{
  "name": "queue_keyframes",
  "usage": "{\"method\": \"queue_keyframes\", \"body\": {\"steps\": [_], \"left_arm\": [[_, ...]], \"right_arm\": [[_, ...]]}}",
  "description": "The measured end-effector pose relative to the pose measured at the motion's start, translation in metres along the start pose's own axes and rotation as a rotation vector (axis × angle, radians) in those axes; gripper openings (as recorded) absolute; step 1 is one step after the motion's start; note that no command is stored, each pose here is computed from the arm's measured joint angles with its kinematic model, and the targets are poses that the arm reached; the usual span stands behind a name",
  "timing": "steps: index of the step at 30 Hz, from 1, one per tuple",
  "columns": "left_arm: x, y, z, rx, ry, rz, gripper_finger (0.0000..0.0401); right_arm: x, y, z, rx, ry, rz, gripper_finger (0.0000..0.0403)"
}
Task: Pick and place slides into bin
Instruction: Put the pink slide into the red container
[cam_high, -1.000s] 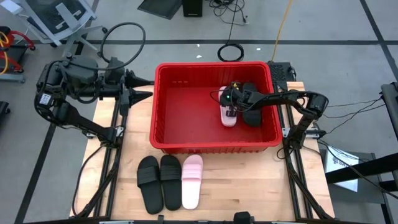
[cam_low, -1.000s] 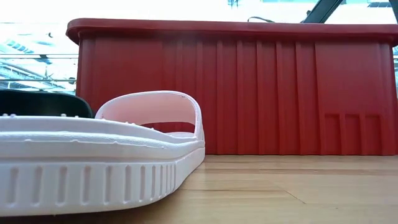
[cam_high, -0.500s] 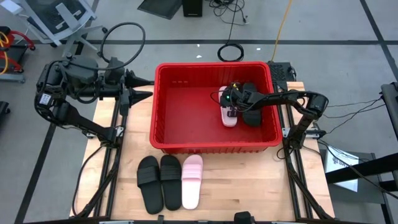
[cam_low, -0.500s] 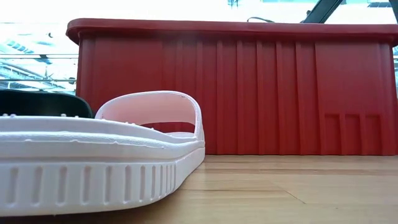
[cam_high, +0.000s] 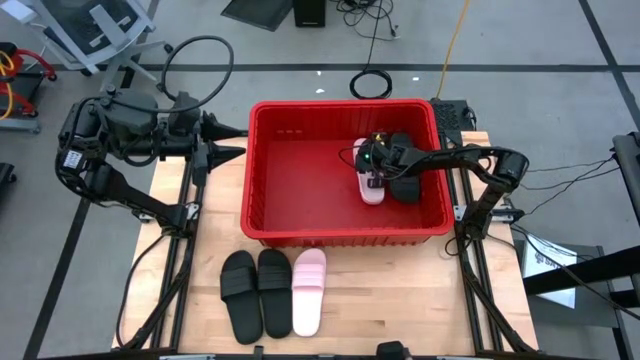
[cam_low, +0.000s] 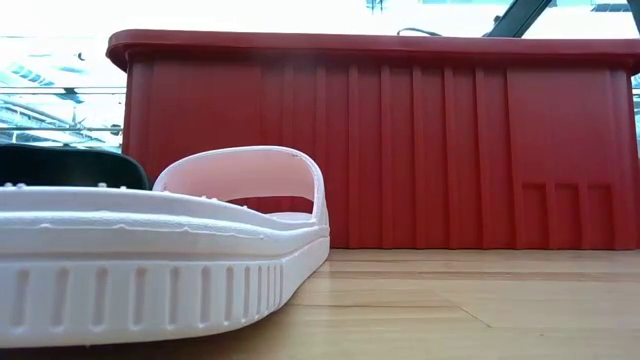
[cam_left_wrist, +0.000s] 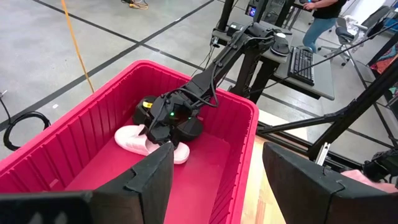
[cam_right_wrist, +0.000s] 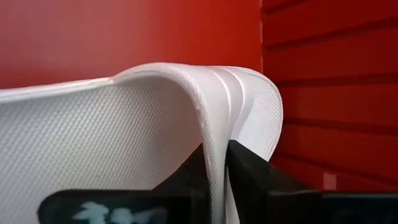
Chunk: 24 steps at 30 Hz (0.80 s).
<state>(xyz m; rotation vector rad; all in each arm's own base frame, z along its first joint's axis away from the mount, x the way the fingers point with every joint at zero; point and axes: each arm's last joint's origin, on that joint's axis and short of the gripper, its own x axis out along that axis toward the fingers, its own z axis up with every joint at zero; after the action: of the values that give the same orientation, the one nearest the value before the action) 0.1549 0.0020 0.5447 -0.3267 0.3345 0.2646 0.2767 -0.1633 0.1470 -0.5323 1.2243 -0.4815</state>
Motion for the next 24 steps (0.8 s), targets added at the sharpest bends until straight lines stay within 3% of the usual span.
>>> {"method": "queue_keyframes", "body": {"steps": [24], "left_arm": [[0.0, 0.0, 0.0, 0.002, -0.001, 0.001, 0.0241]], "right_arm": [[-0.021, -0.006, 0.001, 0.032, -0.06, 0.04, 0.0146]]}}
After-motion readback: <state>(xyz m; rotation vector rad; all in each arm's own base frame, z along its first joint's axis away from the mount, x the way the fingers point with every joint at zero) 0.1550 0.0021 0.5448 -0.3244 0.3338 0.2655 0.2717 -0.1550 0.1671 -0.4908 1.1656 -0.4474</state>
